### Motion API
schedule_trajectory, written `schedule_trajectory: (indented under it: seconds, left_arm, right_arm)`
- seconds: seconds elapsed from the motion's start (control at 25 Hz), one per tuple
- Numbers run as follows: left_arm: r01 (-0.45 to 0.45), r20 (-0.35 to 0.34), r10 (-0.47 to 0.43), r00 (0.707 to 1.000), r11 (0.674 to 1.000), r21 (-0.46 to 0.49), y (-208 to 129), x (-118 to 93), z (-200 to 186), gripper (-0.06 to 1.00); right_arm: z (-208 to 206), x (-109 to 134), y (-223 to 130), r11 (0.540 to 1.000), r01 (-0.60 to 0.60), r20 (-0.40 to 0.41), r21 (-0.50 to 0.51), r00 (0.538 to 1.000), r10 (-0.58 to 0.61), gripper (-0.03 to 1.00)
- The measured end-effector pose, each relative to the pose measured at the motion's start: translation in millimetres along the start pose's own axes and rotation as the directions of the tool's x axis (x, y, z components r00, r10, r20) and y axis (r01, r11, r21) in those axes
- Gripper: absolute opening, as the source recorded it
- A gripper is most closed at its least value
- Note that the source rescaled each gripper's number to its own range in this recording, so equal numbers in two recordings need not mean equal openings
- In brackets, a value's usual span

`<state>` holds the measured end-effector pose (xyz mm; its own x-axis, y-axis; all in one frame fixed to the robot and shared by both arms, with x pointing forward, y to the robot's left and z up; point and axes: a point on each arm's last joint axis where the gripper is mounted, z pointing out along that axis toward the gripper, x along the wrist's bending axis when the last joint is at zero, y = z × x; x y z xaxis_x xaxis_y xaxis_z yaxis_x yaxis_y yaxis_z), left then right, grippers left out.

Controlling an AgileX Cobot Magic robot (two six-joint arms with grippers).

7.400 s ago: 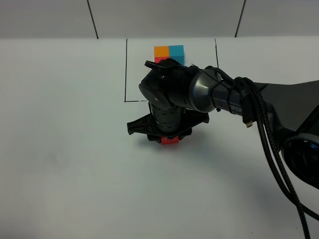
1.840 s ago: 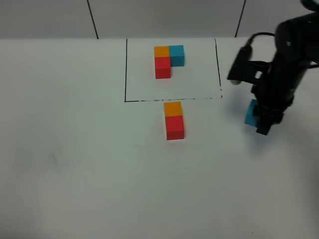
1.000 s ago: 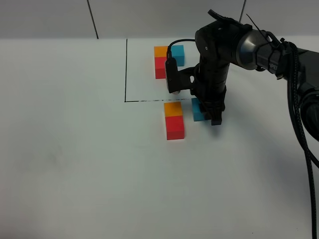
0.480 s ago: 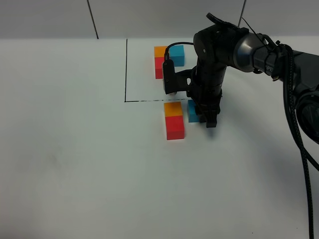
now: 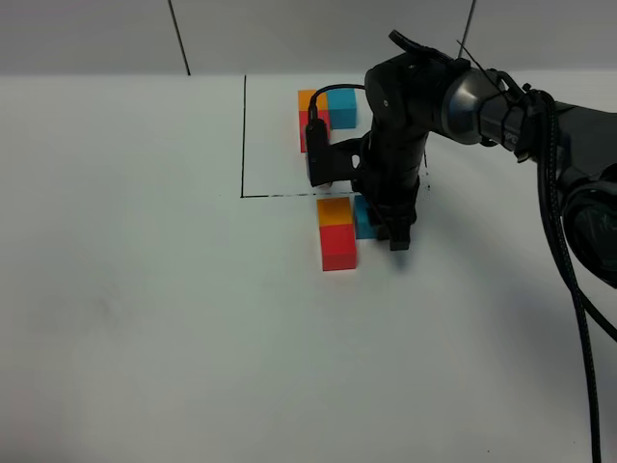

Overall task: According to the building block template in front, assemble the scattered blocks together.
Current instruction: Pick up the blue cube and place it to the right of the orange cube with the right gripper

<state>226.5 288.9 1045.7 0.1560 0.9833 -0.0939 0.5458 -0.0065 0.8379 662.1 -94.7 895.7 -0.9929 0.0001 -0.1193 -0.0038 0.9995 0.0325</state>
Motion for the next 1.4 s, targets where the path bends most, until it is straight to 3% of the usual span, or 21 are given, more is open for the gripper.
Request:
schedule_trajectory:
  seconds: [1.04,1.4]
  left_arm:
    - [0.0,0.0,0.0,1.0,1.0,0.0,0.0,0.0,0.0,0.83]
    - [0.0,0.0,0.0,1.0,1.0,0.0,0.0,0.0,0.0,0.83]
  right_arm:
    - [1.5,2.2,7.6,0.998,-0.062,0.004,-0.021,0.998,0.062,0.02]
    - [-0.4,1.9,2.2,0.993,-0.116,-0.032,-0.034,0.993,0.115,0.02]
